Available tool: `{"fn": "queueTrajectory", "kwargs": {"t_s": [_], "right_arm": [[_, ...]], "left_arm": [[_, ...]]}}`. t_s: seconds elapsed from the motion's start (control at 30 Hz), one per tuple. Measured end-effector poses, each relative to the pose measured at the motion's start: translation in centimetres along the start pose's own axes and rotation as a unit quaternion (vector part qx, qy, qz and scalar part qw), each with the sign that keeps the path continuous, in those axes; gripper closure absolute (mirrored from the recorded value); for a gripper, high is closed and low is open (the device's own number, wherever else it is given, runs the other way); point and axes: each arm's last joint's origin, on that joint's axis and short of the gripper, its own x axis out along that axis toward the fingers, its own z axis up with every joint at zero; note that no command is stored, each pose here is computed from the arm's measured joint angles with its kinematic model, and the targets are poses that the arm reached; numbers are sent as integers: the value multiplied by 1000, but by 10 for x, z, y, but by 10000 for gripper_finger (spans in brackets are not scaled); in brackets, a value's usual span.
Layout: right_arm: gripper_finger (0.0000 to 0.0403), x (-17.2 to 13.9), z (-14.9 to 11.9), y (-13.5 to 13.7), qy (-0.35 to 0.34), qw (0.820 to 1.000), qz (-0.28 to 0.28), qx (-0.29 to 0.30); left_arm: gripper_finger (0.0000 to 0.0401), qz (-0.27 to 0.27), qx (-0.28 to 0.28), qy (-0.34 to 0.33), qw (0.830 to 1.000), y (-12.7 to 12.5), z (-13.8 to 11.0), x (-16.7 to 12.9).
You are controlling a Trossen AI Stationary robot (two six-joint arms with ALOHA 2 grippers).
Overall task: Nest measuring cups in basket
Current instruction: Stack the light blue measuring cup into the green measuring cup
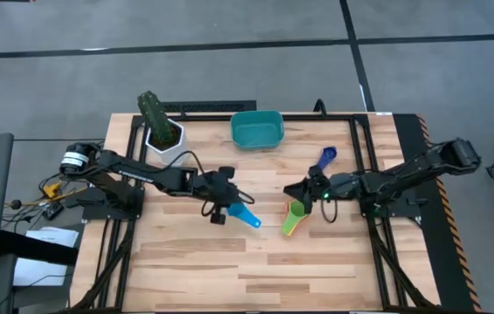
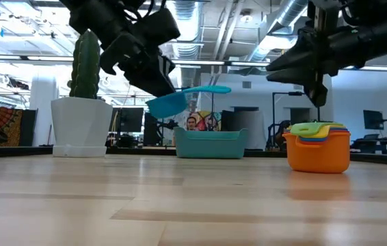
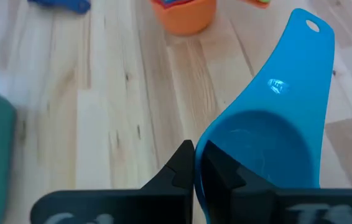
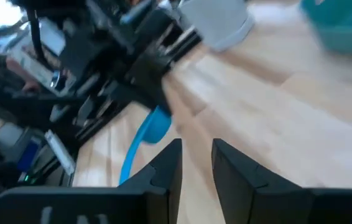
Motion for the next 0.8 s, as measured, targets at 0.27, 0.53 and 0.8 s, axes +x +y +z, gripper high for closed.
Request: {"fn": "queueTrajectory", "kwargs": {"t_s": [0.27, 0.53, 0.8], "right_arm": [[290, 47, -4, 39, 95, 994, 9, -47], [290, 85, 1, 47, 163, 983, 1, -82], [290, 109, 10, 46, 191, 977, 41, -81]], "left_arm": [[401, 11, 119, -33, 992, -1, 7, -1], [401, 20, 164, -51, 985, 0, 11, -1], [395, 20, 194, -53, 979, 0, 11, -1]]}}
